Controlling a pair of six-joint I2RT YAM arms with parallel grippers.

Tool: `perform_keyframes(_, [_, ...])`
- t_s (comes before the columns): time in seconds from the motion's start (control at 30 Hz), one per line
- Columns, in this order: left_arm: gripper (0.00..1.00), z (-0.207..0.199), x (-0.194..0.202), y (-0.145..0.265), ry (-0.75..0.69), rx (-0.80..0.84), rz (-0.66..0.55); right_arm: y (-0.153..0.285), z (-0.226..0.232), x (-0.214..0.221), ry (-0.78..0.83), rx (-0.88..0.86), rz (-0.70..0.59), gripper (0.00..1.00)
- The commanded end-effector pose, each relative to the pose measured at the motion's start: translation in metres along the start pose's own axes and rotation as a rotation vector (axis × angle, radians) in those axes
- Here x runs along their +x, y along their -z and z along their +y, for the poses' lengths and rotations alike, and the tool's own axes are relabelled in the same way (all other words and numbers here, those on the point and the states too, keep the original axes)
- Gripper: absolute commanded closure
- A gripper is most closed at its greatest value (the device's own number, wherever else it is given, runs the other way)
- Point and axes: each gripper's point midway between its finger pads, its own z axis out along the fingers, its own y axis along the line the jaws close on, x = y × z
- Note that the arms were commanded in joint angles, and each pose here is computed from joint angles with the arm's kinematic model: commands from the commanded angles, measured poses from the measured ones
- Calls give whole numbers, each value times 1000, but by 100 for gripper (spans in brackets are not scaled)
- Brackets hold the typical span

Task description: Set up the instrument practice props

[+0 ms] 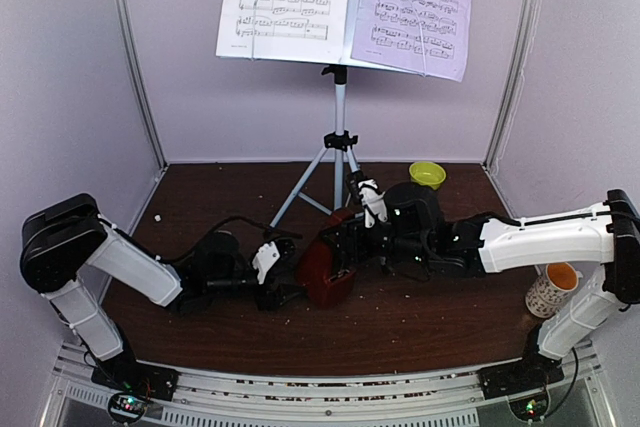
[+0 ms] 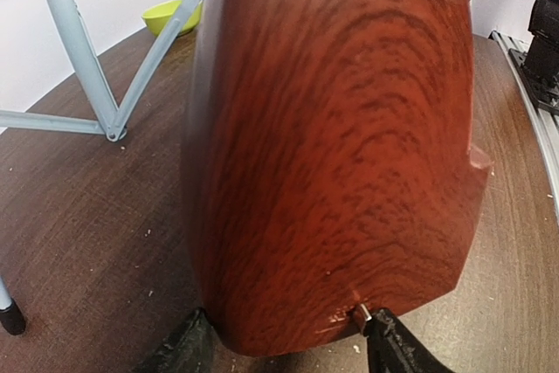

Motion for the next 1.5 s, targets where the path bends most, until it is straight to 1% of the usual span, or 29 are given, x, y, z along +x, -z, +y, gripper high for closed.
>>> perform_keyframes(0.0, [38, -4, -7, 0, -12, 19, -42, 12, 21, -44, -24, -77, -142, 78])
perform_keyframes(0.03, [36, -4, -7, 0, -12, 17, -45, 12, 21, -43, -23, -75, -142, 78])
perform_keyframes(0.13, [19, 1, -10, 6, -3, -26, -71, 11, 15, -42, -26, -41, -143, 78])
perform_keyframes(0.17, [15, 5, -12, 11, -2, -55, -88, 10, 11, -42, -31, -15, -145, 78])
perform_keyframes(0.23, [9, 16, -16, 21, 18, -128, -116, 9, 2, -43, -42, 46, -153, 78])
perform_keyframes(0.33, [3, 34, -19, 33, 63, -245, -123, 6, -8, -42, -70, 140, -168, 77])
perform_keyframes(0.47, [2, 56, -23, 51, 141, -381, -144, -5, -11, -37, -96, 239, -166, 77])
perform_keyframes(0.53, [2, 67, -26, 62, 173, -456, -156, -10, -6, -37, -83, 274, -172, 73])
perform_keyframes(0.63, [2, 80, -30, 78, 205, -545, -173, -16, -4, -33, -64, 341, -170, 71])
perform_keyframes(0.77, [2, 97, -36, 97, 260, -625, -201, -20, -1, -32, -52, 428, -185, 67])
perform_keyframes(0.93, [2, 107, -35, 105, 291, -663, -198, -27, 3, -34, -55, 599, -196, 67])
perform_keyframes(1.03, [2, 111, -34, 108, 313, -678, -200, -31, 9, -32, -70, 667, -199, 66])
perform_keyframes(1.13, [2, 114, -33, 110, 323, -686, -199, -38, 11, -25, -113, 687, -187, 64])
perform_keyframes(1.37, [2, 116, -34, 112, 322, -691, -208, -45, 11, -9, -219, 674, -183, 63])
perform_keyframes(1.43, [2, 116, -34, 111, 323, -690, -206, -48, 11, -5, -219, 681, -186, 58])
perform_keyframes(1.47, [2, 115, -34, 110, 324, -686, -207, -49, 11, -3, -221, 684, -188, 53])
